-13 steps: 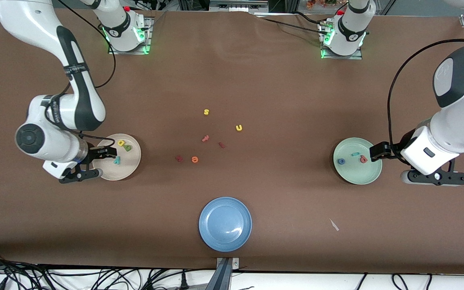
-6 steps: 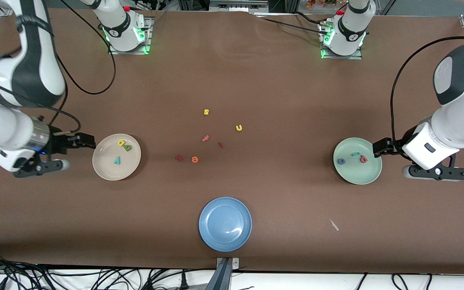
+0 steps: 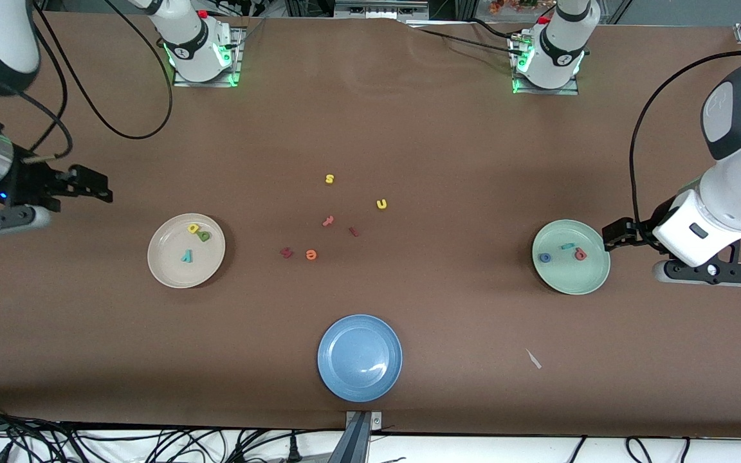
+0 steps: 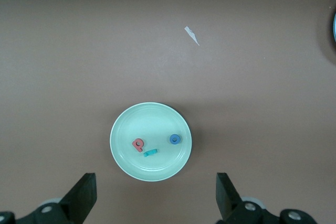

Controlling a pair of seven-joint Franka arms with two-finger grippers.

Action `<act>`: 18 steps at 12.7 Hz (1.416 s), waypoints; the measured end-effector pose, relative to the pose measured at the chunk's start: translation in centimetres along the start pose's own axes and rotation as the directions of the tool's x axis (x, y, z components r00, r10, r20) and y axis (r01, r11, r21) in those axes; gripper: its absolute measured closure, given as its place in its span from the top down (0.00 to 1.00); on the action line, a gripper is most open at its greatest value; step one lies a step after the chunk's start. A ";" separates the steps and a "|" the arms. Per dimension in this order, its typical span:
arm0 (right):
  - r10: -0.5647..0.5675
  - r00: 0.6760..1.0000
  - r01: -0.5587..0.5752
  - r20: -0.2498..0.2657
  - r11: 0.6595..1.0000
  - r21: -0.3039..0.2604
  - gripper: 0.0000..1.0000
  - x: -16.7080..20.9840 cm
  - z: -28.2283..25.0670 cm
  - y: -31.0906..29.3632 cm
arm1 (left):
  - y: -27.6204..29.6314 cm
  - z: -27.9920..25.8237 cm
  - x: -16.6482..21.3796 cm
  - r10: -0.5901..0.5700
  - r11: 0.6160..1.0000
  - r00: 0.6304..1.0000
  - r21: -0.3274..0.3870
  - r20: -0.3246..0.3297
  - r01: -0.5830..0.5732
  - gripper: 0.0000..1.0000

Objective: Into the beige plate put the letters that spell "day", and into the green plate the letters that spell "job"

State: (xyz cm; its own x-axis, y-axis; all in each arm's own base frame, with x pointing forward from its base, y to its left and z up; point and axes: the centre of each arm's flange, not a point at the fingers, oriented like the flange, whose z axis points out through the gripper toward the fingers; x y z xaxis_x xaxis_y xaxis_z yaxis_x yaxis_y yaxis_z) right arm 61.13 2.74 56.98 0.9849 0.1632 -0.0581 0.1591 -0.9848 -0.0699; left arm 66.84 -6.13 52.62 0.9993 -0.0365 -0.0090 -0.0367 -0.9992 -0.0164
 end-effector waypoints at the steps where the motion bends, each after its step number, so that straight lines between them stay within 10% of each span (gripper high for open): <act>1: 0.024 1.000 -0.025 0.009 1.000 0.010 1.00 -1.3 -1.3 0.5 | -0.5 0.0 0.0 -0.010 1.000 1.000 -0.011 0.001 0.010 1.00; 18: 0.072 0.997 -0.070 0.036 0.996 -0.047 1.00 -4.5 -1.4 1.7 | -3.3 -0.6 -1.3 -0.054 0.998 0.997 -0.025 0.062 0.056 1.00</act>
State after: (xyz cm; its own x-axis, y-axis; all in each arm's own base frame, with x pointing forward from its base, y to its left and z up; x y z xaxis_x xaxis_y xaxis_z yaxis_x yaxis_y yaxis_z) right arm 57.03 0.29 58.55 0.9906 0.0939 -0.0991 0.0926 -0.9955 -0.0184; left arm 65.71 -2.80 53.32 0.9973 0.0189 -0.0704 0.0196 -0.9998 0.0085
